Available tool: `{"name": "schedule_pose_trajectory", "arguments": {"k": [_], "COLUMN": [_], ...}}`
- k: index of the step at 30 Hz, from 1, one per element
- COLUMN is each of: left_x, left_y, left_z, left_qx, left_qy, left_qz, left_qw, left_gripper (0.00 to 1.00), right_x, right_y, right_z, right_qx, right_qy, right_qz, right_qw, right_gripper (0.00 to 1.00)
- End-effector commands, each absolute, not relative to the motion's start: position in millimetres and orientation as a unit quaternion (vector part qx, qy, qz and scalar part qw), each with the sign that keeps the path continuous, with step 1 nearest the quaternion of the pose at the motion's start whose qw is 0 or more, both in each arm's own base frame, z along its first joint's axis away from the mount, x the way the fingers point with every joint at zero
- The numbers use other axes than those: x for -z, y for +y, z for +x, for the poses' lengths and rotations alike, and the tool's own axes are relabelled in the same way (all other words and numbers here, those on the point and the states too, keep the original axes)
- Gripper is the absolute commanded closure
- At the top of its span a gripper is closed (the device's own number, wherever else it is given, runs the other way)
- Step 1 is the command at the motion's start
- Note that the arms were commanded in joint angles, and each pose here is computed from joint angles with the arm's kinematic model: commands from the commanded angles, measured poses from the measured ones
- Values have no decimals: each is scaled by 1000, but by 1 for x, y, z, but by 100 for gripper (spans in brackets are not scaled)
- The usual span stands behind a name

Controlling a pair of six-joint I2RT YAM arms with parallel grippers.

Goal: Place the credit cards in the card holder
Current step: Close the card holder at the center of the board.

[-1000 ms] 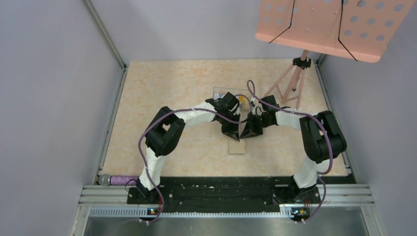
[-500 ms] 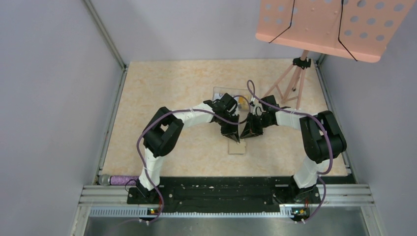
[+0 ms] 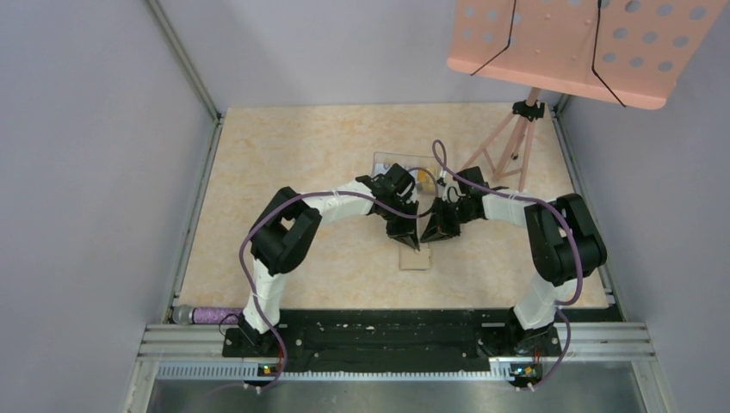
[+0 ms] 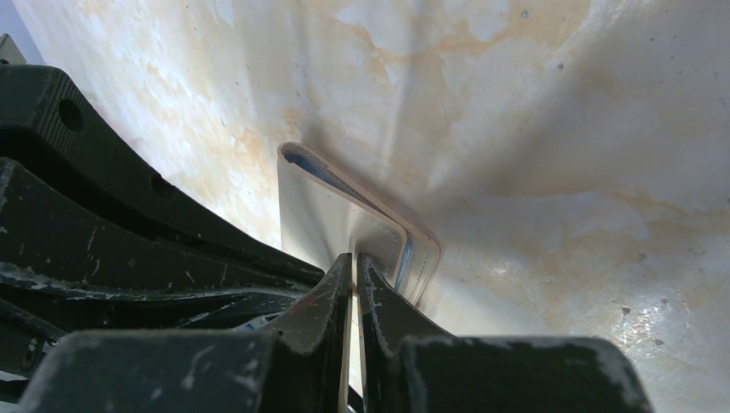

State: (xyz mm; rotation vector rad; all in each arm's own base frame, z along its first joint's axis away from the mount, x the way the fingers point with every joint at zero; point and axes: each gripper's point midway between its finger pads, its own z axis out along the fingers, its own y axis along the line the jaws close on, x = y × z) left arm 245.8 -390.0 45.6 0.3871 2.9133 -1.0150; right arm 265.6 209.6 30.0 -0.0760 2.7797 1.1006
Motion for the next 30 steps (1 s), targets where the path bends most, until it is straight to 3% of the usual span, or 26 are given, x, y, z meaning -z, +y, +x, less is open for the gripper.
{"name": "schedule_pose_trajectory", "arguments": {"k": [1, 22, 30], "left_x": [-59, -56, -47], "left_y": [-391, -392, -395], "left_z": [253, 265, 257], "left_qx": [328, 319, 327], "left_qy": [935, 936, 934], "left_qz": [129, 141, 140], "left_qw": [34, 48, 19], "left_gripper": [100, 100, 100], "right_x": [-25, -29, -28], "right_y": [205, 207, 207], "right_z": [265, 265, 264], "right_qx": [-358, -365, -364], "right_qy": [930, 927, 927], "right_qz": [-29, -38, -38], "right_qw": [78, 80, 80], "right_gripper": [94, 94, 94]}}
